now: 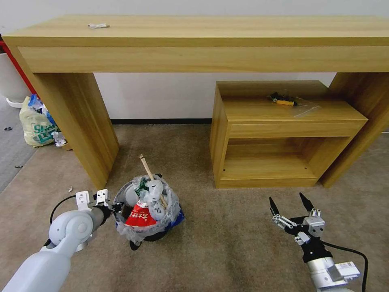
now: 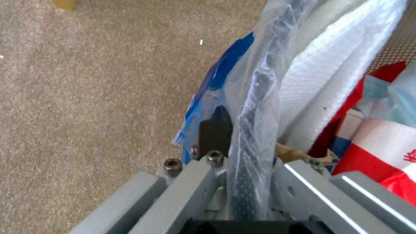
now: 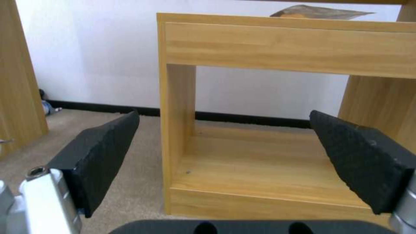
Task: Pick up the trash bin and place the garbage on the floor into it.
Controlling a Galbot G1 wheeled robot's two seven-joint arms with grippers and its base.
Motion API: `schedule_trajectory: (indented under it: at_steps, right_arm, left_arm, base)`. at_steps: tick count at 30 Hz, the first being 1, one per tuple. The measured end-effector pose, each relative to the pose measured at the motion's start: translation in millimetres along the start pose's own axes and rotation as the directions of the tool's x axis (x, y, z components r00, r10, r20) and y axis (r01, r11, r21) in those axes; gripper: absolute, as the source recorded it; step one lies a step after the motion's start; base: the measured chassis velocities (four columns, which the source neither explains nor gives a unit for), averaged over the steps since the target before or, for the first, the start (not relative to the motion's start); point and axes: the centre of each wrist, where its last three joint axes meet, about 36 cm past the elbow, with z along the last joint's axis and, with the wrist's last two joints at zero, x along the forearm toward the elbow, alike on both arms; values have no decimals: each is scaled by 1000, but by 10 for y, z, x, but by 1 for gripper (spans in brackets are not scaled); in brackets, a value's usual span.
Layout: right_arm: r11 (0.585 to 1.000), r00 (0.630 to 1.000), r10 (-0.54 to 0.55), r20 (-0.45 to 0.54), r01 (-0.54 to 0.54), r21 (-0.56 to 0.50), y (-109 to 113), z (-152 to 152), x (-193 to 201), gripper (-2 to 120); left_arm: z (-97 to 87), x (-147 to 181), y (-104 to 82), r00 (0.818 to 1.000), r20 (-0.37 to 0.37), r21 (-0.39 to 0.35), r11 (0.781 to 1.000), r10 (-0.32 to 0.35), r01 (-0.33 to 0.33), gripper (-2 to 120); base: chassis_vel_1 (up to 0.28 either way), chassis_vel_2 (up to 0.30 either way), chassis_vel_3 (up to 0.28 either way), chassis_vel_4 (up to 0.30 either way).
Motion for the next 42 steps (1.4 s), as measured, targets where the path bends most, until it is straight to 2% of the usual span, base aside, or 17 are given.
schedule_trajectory:
  at_steps: [5,9,12,13,16,17,20,21,24,26,27,29,31,33,34,42]
  right_arm:
    - [1000,1000,2,2,-2,-4,1,-4,-21,100]
    - [1000,1000,5,1,-5,-9,14,11,-34,100]
    - [1000,1000,7,-1,-7,-12,27,24,-42,100]
    - [1000,1000,7,-1,-7,-12,27,24,-42,100]
    - [1000,1000,9,-4,-9,-15,39,32,-48,100]
    - [1000,1000,9,-4,-9,-15,39,32,-48,100]
    - [1000,1000,11,-4,-11,-14,38,32,-59,100]
    - [1000,1000,11,-4,-11,-14,38,32,-59,100]
    - [1000,1000,14,-6,-14,-14,36,41,-63,100]
    - [1000,1000,14,-7,-14,-15,39,44,-63,100]
    - [1000,1000,15,-9,-15,-17,46,52,-61,100]
    - [1000,1000,15,-10,-15,-18,48,57,-60,100]
    - [1000,1000,15,-11,-15,-19,47,64,-61,100]
    - [1000,1000,16,-12,-16,-19,46,66,-62,100]
    - [1000,1000,16,-12,-17,-19,42,68,-63,100]
    - [999,1000,18,-16,-19,-31,48,80,-78,100]
  left_arm:
    - [-11,-14,2,1000,1,3,1000,0,0,0]
    - [-8,-28,4,1000,2,4,1000,-2,2,9]
    - [-11,-36,12,1000,2,1,1000,-7,7,22]
    - [-11,-36,12,1000,2,1,1000,-7,7,22]
    - [-13,-37,19,1000,3,0,1000,-10,10,37]
    - [-13,-37,19,1000,3,0,1000,-10,10,37]
    - [-10,-37,30,1000,3,3,1000,-12,12,52]
    - [-10,-37,30,1000,3,3,1000,-12,12,52]
    - [-20,-37,43,1000,3,7,1000,-7,7,66]
    - [-25,-36,45,1000,3,8,1000,-5,5,69]
    - [-34,-32,52,1000,4,12,1000,-1,0,77]
    - [-38,-29,54,1000,5,14,1000,1,-1,80]
    - [-51,-8,52,1000,12,16,1000,3,-3,90]
    - [-53,1,49,1000,14,17,1000,4,-4,90]
    - [-62,36,40,1000,20,20,1000,8,-9,98]
    - [-90,135,60,999,38,44,998,33,-35,100]
  base:
    - [0,0,0,0]
    - [0,0,0,0]
    - [0,0,0,0]
    - [0,0,0,0]
    - [0,0,0,0]
    - [0,0,0,0]
    - [0,0,0,0]
    - [0,0,0,0]
    - [0,0,0,0]
    - [0,0,0,0]
    - [0,0,0,0]
    - [0,0,0,0]
    - [0,0,0,0]
    - [0,0,0,0]
    - [0,0,0,0]
    - [0,0,0,0]
